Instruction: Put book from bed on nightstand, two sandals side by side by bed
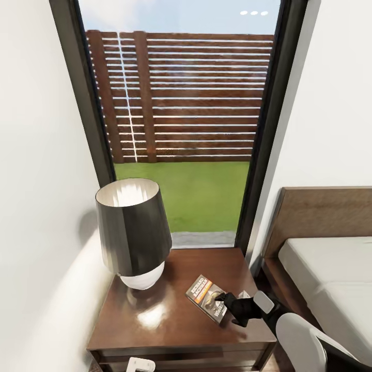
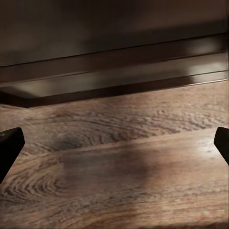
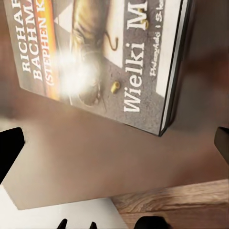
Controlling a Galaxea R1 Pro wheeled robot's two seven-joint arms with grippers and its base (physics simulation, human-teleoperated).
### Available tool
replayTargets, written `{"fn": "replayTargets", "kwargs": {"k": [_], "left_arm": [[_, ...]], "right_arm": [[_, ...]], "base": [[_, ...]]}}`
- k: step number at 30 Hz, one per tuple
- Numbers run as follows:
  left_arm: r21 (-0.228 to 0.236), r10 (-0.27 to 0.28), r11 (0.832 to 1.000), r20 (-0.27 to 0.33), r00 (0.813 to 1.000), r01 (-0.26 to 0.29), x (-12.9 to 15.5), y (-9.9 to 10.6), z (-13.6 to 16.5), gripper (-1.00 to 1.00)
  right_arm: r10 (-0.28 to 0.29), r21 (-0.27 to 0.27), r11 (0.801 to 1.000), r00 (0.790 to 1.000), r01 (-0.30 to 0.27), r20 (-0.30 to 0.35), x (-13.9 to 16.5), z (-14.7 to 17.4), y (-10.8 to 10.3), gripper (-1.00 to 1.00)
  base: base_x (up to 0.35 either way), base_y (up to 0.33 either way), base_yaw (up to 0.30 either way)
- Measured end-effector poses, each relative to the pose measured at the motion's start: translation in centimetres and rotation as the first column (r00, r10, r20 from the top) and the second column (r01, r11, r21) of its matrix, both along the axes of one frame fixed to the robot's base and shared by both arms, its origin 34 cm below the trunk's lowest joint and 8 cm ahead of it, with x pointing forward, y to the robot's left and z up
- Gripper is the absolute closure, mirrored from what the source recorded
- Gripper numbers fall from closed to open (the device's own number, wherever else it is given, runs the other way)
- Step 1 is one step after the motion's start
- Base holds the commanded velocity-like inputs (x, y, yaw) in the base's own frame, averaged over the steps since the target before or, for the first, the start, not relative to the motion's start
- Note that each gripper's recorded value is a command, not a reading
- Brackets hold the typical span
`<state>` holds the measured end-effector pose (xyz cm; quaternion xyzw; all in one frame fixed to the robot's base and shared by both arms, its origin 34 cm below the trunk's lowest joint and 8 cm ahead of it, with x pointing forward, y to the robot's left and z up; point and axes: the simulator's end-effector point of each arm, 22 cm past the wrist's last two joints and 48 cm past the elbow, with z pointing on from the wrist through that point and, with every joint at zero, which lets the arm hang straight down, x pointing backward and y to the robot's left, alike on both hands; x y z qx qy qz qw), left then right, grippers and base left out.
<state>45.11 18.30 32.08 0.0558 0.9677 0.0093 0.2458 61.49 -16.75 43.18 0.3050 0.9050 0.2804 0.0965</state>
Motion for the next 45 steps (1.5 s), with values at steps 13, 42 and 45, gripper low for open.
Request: {"fn": "replayTargets", "kwargs": {"k": [13,42,45], "left_arm": [[0.000,0.000,1.000,0.000,1.000,0.000,0.5,0.0,2.7,-1.00],[0.001,-0.001,1.000,-0.004,1.000,0.001,1.4,0.0,8.6,-1.00],[0.001,-0.001,1.000,-0.004,1.000,0.001,1.4,0.0,9.2,-1.00]], "right_arm": [[0.000,-0.002,1.000,1.000,0.000,-0.001,0.5,2.7,0.0,-1.00],[-0.002,-0.003,1.000,1.000,0.002,0.004,1.6,8.6,-0.1,-1.00],[-0.002,-0.002,1.000,1.000,0.002,0.005,1.7,9.2,-0.1,-1.00]], "base": [[0.000,0.000,0.000],[0.000,0.000,0.000],[0.000,0.000,0.000]]}}
